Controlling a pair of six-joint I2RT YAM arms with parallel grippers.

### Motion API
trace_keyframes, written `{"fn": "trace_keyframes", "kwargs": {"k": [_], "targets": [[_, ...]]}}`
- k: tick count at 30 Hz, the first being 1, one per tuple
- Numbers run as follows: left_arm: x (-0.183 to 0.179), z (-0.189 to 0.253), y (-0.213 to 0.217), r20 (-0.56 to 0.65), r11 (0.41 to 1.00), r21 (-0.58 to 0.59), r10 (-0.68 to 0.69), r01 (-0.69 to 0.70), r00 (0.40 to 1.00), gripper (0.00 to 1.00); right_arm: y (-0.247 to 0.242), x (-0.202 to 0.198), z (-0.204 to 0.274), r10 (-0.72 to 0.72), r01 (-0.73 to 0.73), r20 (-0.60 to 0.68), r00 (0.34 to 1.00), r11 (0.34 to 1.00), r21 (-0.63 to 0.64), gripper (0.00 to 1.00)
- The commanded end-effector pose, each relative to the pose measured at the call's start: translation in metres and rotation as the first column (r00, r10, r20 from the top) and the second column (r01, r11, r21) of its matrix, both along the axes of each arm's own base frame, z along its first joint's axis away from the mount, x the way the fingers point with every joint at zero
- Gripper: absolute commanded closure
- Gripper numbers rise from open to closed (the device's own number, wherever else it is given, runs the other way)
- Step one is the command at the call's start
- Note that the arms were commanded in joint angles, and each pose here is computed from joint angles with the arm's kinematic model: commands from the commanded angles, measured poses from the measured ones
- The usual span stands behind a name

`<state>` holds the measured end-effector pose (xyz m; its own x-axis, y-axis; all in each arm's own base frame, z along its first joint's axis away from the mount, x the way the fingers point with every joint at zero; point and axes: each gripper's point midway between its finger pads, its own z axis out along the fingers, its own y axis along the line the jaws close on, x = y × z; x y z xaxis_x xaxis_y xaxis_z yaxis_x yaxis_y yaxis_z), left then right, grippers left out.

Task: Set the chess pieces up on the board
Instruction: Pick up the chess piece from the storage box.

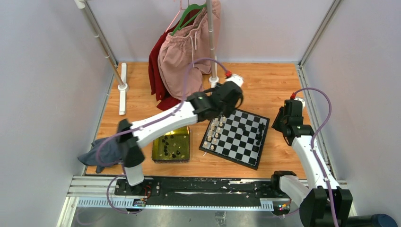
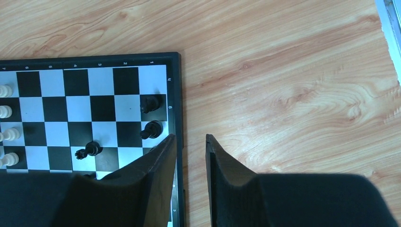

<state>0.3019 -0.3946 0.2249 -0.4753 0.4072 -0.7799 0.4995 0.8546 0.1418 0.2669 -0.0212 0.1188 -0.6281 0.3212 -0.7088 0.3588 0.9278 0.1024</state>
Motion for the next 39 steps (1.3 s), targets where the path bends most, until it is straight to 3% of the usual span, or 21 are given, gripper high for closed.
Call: {"fn": "trace_keyframes", "kwargs": {"k": [1, 8, 13, 21, 28, 39], "targets": [[-0.003, -0.007, 0.083, -0.035, 0.978, -0.003, 0.210, -0.210, 0.977, 0.39, 0.003, -0.001, 0.006, 0.006, -0.007, 0.026, 1.000, 1.000, 0.026, 0.67], [-0.019, -0.064, 0.194, -0.118, 0.887, 0.011, 0.459, -0.461, 0.881, 0.38, 0.010, 0.001, 0.008, 0.031, -0.033, 0.037, 0.999, 0.998, 0.044, 0.67], [-0.025, -0.096, 0.233, -0.180, 0.821, 0.009, 0.564, -0.572, 0.806, 0.41, 0.020, 0.001, 0.008, 0.064, -0.065, 0.031, 0.997, 0.997, 0.038, 0.67], [-0.031, -0.130, 0.252, -0.286, 0.766, -0.027, 0.610, -0.643, 0.739, 0.45, 0.022, 0.001, 0.013, 0.075, -0.076, 0.031, 0.997, 0.997, 0.021, 0.67], [-0.034, -0.144, 0.249, -0.349, 0.758, -0.045, 0.598, -0.650, 0.722, 0.53, 0.021, 0.001, 0.013, 0.077, -0.077, 0.027, 0.997, 0.997, 0.012, 0.67], [-0.043, -0.166, 0.251, -0.386, 0.759, -0.003, 0.600, -0.652, 0.700, 0.57, 0.022, 0.007, 0.009, 0.081, -0.082, 0.020, 0.996, 0.997, 0.014, 0.67]]}}
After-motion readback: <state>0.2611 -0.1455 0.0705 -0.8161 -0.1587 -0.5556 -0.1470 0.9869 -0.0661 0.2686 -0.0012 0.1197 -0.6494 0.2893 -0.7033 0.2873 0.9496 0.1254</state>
